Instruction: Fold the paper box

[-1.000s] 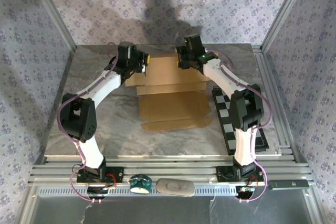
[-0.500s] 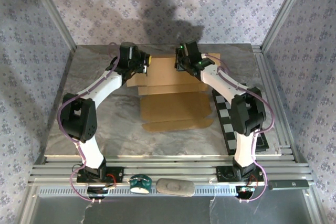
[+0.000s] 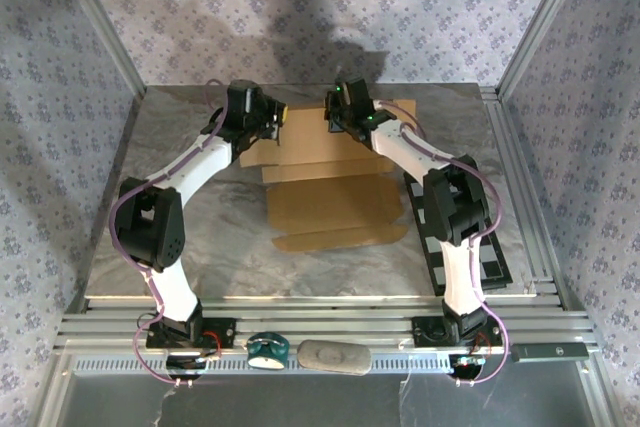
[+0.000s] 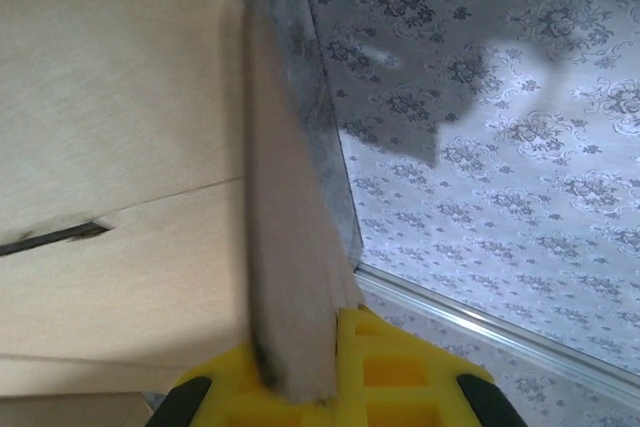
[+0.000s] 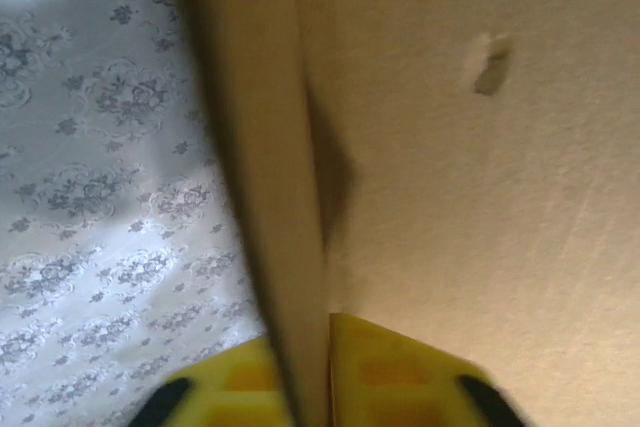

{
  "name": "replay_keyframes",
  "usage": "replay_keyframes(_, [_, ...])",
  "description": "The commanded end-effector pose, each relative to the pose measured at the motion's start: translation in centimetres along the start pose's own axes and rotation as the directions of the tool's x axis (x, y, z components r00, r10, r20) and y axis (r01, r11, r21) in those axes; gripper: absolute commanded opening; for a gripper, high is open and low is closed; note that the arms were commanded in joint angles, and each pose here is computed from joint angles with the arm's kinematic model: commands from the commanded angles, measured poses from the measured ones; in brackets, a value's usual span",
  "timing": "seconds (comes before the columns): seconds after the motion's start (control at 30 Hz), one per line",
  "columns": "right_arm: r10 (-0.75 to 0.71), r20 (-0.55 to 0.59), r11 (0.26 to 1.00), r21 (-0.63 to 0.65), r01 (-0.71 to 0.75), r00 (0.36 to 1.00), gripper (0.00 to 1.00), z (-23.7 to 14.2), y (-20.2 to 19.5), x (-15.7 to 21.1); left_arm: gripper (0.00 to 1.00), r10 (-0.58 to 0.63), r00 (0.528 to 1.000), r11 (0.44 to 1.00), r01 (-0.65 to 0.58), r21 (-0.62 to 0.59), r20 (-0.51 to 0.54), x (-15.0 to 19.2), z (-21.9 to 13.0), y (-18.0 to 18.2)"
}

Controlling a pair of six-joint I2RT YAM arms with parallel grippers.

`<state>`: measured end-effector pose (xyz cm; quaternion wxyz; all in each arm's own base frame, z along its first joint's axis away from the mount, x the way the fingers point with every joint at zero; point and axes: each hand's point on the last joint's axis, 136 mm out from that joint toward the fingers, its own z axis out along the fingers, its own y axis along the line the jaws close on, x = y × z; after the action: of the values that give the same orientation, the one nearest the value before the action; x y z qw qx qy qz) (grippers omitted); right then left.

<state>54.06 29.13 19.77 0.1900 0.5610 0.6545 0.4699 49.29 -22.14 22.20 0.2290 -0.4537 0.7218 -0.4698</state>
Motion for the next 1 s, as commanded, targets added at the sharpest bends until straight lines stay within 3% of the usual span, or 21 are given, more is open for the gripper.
replay_keyframes(0.0, [-0.033, -0.023, 0.997, -0.071, 0.031, 0.999, 0.00, -0.1, 1.7, -0.1, 0.21, 0.110, 0.994, 0.992, -0.109, 0.066, -0.019, 0.4, -2.9, -3.3])
replay_keyframes(0.07, [-0.049, -0.024, 0.995, -0.084, 0.047, 0.999, 0.00, -0.3, 1.8, -0.4, 0.59, 0.136, 0.991, 0.990, -0.135, 0.051, -0.013, -0.3, -4.3, -3.2])
replay_keyframes(0.17, [-0.056, -0.039, 0.993, -0.110, 0.052, 0.998, 0.00, -0.1, 2.0, -0.5, 0.66, 0.255, 0.967, 0.967, -0.255, 0.015, -0.017, -0.4, -7.3, -3.0])
replay_keyframes(0.27, [-0.078, -0.062, 0.984, -0.163, 0.067, 0.995, 0.00, 0.3, 3.1, -0.2, 0.63, 0.454, 0.887, 0.882, -0.461, -0.099, -0.088, 0.8, -10.2, -0.5])
replay_keyframes(0.33, [-0.104, -0.079, 0.977, -0.197, 0.086, 0.991, 0.00, 0.5, 3.7, 0.1, 0.52, 0.525, 0.833, 0.826, -0.548, -0.133, -0.174, 2.2, -11.2, 2.5])
replay_keyframes(0.4, [-0.117, -0.096, 0.971, -0.219, 0.093, 0.989, 0.00, 0.7, 4.0, 0.5, 0.40, 0.520, 0.814, 0.817, -0.563, -0.130, -0.259, 3.8, -11.4, 5.7])
replay_keyframes(0.47, [-0.122, -0.116, 0.968, -0.233, 0.093, 0.986, 0.00, 1.0, 3.9, 0.9, 0.32, 0.492, 0.815, 0.827, -0.547, -0.126, -0.306, 5.4, -10.9, 8.1])
replay_keyframes(0.63, [-0.129, -0.133, 0.967, -0.235, 0.095, 0.983, 0.00, 1.1, 3.5, 1.5, 0.27, 0.438, 0.840, 0.858, -0.497, -0.131, -0.320, 7.9, -6.8, 9.8])
replay_keyframes(0.97, [-0.129, -0.143, 0.975, -0.198, 0.099, 0.981, 0.00, 1.0, 2.5, 1.6, 0.20, 0.440, 0.891, 0.890, -0.449, -0.072, -0.114, 6.1, 1.6, 8.9])
